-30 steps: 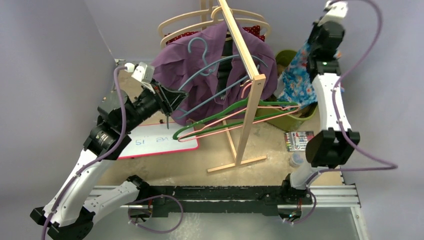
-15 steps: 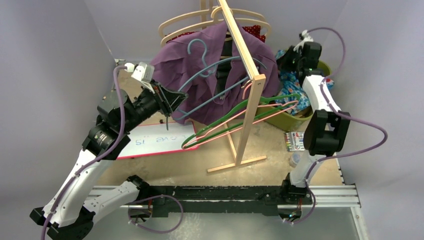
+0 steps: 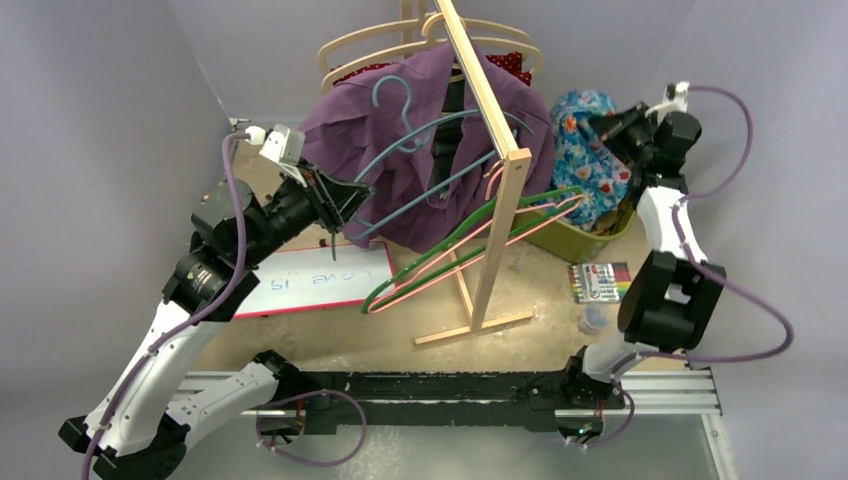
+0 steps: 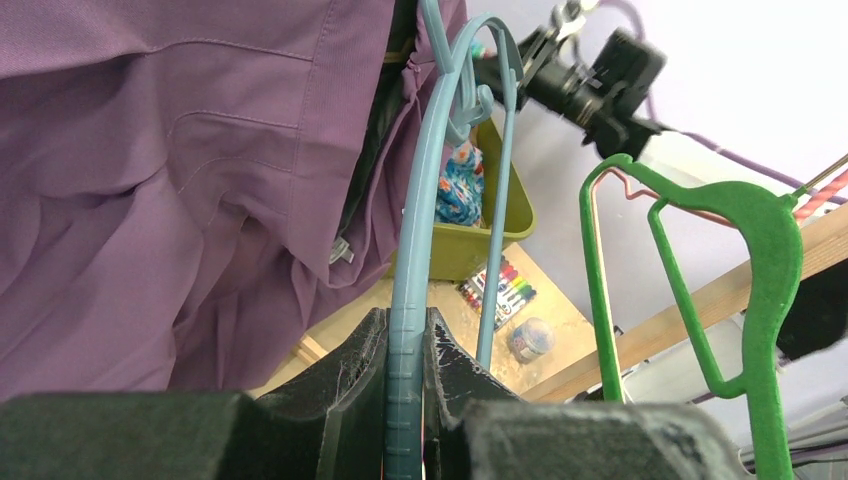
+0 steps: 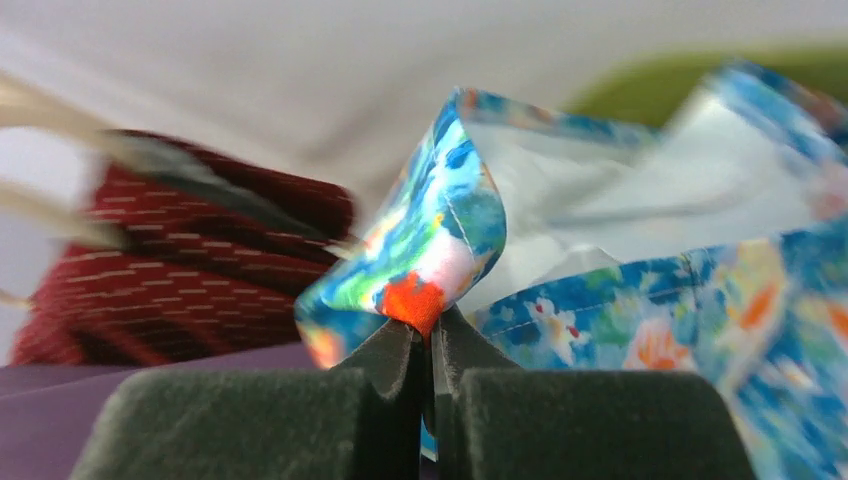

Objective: Remove the skirt from the hanger
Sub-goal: Place the skirt in the bin.

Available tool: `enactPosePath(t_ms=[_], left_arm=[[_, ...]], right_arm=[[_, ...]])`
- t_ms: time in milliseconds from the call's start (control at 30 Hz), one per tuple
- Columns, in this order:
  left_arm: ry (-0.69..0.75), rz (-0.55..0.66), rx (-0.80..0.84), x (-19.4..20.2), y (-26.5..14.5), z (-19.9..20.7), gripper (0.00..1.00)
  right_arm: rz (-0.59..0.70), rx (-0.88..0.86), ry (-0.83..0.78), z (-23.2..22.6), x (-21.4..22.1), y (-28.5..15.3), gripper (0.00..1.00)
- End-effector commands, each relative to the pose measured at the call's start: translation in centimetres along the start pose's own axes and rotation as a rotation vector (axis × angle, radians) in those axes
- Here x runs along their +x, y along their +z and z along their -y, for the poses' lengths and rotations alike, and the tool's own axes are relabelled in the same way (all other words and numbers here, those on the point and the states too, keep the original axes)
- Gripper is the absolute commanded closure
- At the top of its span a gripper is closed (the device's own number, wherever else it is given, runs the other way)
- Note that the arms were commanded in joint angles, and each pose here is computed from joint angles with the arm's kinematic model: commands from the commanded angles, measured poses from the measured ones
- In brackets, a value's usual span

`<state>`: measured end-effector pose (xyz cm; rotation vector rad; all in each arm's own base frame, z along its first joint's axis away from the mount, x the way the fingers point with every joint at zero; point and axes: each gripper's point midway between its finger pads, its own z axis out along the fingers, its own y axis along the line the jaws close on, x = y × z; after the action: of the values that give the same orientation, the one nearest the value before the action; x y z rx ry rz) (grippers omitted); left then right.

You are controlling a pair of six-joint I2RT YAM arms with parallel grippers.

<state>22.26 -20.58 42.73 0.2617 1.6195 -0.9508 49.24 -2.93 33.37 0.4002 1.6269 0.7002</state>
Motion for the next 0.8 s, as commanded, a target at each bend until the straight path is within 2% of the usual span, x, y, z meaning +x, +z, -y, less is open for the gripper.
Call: enactPosePath(t_ms=[0, 100, 233, 467, 633, 767], left_arm=[[0.013, 0.08, 0.014, -2.2, -1.0, 0.8, 1.0], [0.014, 0.073, -0.001, -1.8, -1.0, 0.4, 1.0], [0.018, 0.065, 0.002, -1.4, -0.6, 0.2, 1.0], [0.042, 0.038, -0.018, -1.2, 0.2, -0.3, 1.0], [0.03, 0.036, -0.015, -1.1, 0.0, -0.2, 1.0], [0.032, 0.029, -0.039, -0.7, -0.3, -0.7, 1.0]], right_arm=[[-0.118, 0.111, 0.196, 8.1, 5.7, 0.2, 1.0], [-0.14, 0.306, 0.085, 13.1, 7.5, -0.6, 1.0], [-0.162, 0.435, 0.005, 15.4, 8.1, -2.1, 0.98], [-0.122, 0.413, -0.063, 12.1, 5.6, -4.4, 0.75], [-0.012, 0.448, -0.137, 9.9, 2.4, -7.0, 0.46], [0.061, 0.521, -0.198, 9.5, 1.1, -9.7, 0.37]])
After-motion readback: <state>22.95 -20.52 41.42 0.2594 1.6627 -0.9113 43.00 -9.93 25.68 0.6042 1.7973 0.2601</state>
